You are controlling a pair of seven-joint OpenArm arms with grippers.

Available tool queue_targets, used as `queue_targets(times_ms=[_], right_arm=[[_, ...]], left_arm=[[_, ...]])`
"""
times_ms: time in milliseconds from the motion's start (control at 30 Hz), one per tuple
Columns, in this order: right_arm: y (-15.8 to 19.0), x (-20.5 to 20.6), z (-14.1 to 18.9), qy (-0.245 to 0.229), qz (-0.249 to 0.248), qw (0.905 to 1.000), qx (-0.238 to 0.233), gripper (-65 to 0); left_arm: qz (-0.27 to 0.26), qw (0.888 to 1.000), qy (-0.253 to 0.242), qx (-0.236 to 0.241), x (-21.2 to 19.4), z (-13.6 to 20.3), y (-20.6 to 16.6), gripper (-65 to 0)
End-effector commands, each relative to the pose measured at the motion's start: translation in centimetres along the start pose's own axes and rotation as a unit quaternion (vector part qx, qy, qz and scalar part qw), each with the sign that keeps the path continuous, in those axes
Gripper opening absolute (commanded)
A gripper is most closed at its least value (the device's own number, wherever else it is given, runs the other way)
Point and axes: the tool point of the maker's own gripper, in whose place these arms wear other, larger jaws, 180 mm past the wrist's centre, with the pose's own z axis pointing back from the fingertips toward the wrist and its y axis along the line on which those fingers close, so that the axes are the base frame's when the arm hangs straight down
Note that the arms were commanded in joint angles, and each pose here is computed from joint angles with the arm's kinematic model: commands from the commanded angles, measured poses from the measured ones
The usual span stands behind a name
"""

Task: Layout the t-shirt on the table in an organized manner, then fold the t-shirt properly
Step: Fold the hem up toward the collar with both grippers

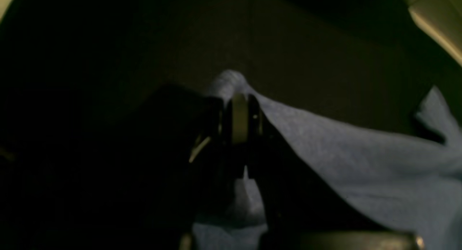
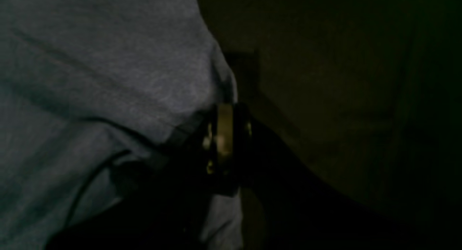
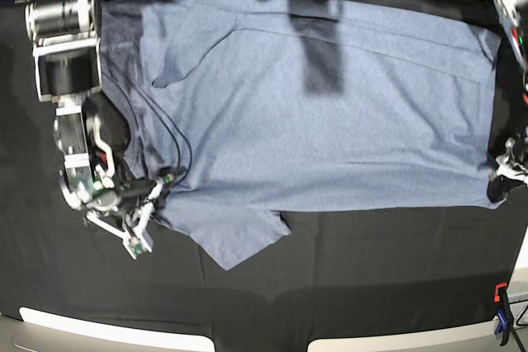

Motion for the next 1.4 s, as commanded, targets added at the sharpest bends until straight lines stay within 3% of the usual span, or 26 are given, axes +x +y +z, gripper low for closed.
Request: queue_targets(times_ms=[0,133,333,567,1167,1367], right_arm=[[-1.7,2.4,1.1,-0.038,0.000,0.9991,-0.021,-65.0],[-1.7,1.8,2.9,-0.055,-0.011,0.9979,-0.031,-65.0],[-0.5,0.0,5.7,-0.072,-0.010,0.9966,-0.041,-65.0],[1.6,-2.3,9.1,-0.075,0.001,0.9962,-0.045,-65.0],[4.7,-8.5,13.8,-0.017,0.007,0.9990,-0.040,-65.0],[6.1,-11.7,14.0,0.048,-0.014,0.9986,-0.017,-65.0]], left_arm=[[-0.020,0.999,-0.043,-0.005,3.4,0.7,-0.2,-65.0],[-0.039,0.998,-0.053,0.016,3.7,2.2,-0.4,-65.0],[-0.065,0.997,-0.033,0.012,2.8,3.3,-1.2,-65.0],[-0.030,0.999,-0.029,0.029,1.7,5.3,0.4,-65.0],[-0.030,0.996,0.065,0.045,-5.5,9.6,2.1,-65.0],[-0.036,0.993,0.097,0.051,-7.0,10.2,2.3,-65.0]])
